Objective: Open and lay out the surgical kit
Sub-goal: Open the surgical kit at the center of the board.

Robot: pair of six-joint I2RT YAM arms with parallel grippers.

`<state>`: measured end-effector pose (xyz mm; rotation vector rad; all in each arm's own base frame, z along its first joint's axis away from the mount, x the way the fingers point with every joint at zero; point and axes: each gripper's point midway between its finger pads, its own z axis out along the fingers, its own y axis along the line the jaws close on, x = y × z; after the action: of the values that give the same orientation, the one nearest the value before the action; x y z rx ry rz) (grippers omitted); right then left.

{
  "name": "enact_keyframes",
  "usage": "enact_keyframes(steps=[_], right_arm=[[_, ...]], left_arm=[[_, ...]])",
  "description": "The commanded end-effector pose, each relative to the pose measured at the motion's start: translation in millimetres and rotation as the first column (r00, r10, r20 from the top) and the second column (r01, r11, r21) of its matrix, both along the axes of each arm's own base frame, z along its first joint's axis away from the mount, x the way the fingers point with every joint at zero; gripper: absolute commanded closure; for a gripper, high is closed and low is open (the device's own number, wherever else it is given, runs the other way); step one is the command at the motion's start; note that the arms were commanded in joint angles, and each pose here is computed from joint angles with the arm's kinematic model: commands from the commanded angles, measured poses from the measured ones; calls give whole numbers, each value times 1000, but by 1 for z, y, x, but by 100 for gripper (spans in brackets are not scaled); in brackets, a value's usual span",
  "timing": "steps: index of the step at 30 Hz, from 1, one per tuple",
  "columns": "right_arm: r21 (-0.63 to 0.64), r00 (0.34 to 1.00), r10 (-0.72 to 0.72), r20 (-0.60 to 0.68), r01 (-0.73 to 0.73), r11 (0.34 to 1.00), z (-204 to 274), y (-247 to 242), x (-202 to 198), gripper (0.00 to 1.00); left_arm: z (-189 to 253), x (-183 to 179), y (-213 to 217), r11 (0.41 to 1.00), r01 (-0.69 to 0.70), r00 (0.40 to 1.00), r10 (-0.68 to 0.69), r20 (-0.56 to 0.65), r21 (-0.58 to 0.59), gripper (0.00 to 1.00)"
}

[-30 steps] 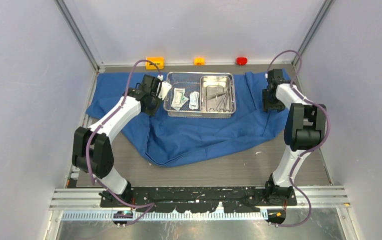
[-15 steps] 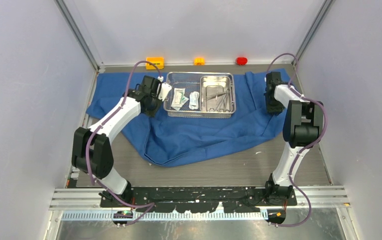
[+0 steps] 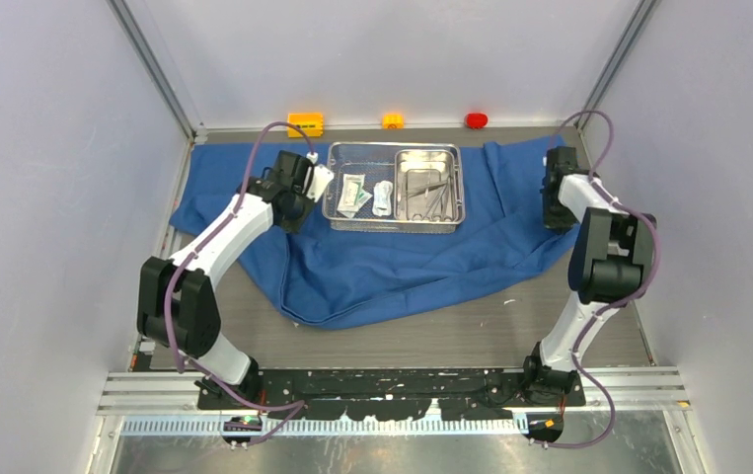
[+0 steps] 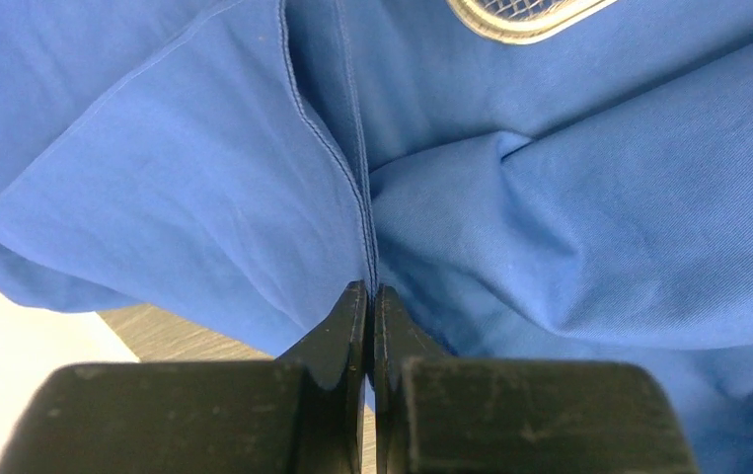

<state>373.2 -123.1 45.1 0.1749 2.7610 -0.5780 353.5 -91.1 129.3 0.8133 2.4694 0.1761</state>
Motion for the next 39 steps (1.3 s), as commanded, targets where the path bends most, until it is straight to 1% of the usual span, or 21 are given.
enact_keyframes(steps=[1, 6, 12, 19, 27, 30, 35, 39], right_arm=[[-48, 995, -43, 94, 48, 998, 49, -22, -20, 100], [-45, 990, -63, 125, 69, 997, 71, -30, -46, 99], [-59, 990, -63, 127, 71, 996, 87, -33, -78, 100], [-99, 994, -33, 104, 43, 994, 101, -34, -117, 100], [-149, 997, 35, 62, -26, 988, 118, -29, -162, 99], [-149, 997, 73, 16, -70, 986, 125, -22, -185, 99], [-130, 987, 154, -46, -159, 979, 135, -7, -227, 100], [-151, 975, 212, -68, -220, 964, 141, -1, -251, 99]], left_arm=[[23, -7, 20, 999, -22, 999, 21, 30, 35, 100], [29, -19, 39, 996, -41, 999, 39, 25, 75, 100], [28, -39, 65, 991, -78, 997, 79, -12, 107, 100], [34, -75, 100, 969, -133, 990, 140, -19, 208, 100], [54, -129, 132, 936, -201, 979, 201, 32, 290, 100], [59, -149, 146, 914, -230, 973, 221, 66, 334, 100], [71, -179, 172, 861, -272, 962, 236, 135, 430, 100], [84, -201, 181, 850, -281, 959, 229, 169, 446, 100]])
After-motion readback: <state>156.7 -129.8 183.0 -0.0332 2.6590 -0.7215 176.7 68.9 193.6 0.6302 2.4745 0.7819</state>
